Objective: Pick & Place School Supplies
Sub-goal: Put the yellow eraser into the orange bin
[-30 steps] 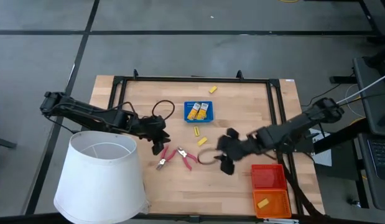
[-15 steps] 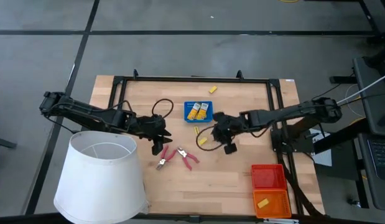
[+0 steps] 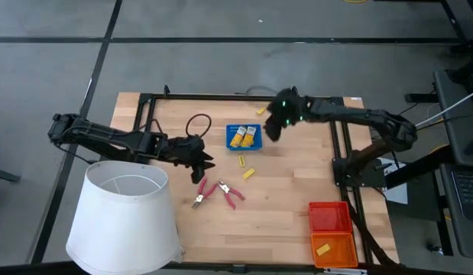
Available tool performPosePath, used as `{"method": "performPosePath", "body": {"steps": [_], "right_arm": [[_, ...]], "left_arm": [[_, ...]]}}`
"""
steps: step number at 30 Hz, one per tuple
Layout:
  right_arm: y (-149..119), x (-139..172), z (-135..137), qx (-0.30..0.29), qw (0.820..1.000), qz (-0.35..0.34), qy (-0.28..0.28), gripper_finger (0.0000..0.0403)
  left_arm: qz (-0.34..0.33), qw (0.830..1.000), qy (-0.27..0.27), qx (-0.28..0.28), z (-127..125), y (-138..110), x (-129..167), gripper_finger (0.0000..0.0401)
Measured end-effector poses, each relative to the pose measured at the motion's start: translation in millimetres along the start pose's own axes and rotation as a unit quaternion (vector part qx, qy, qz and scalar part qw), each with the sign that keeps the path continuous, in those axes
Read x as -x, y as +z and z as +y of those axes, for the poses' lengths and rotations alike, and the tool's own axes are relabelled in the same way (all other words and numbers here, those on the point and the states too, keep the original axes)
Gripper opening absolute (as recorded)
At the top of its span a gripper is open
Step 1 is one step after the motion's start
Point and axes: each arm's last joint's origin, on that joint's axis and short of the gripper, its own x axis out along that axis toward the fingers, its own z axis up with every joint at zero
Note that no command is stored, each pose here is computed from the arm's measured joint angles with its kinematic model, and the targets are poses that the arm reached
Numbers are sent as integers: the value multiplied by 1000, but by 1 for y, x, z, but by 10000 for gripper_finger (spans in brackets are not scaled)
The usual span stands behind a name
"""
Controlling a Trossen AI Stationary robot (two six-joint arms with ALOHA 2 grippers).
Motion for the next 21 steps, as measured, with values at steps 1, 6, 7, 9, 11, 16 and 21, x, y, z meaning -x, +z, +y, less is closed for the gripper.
{"method": "performPosePath", "body": {"steps": [1,6,7,9,11,16,21], "right_arm": [[4,1,-7,-40,999,-2,10,130],[32,2,-35,-205,978,-37,23,130],[38,1,-39,-230,972,-40,23,130],[51,-6,-46,-284,958,-37,26,130],[67,-15,-51,-330,943,-37,34,130],[101,-47,-62,-373,928,-4,20,130],[112,-66,-76,-294,948,77,-93,130]], "left_arm": [[-4,1000,1,3,1,1,0,139],[-30,999,5,23,7,10,-2,139],[-34,999,5,27,9,12,-2,139],[-43,999,3,32,10,15,-2,139],[-50,998,3,39,12,17,-2,139],[-57,997,2,53,14,20,-3,139],[-58,996,2,62,13,19,-2,139]]}}
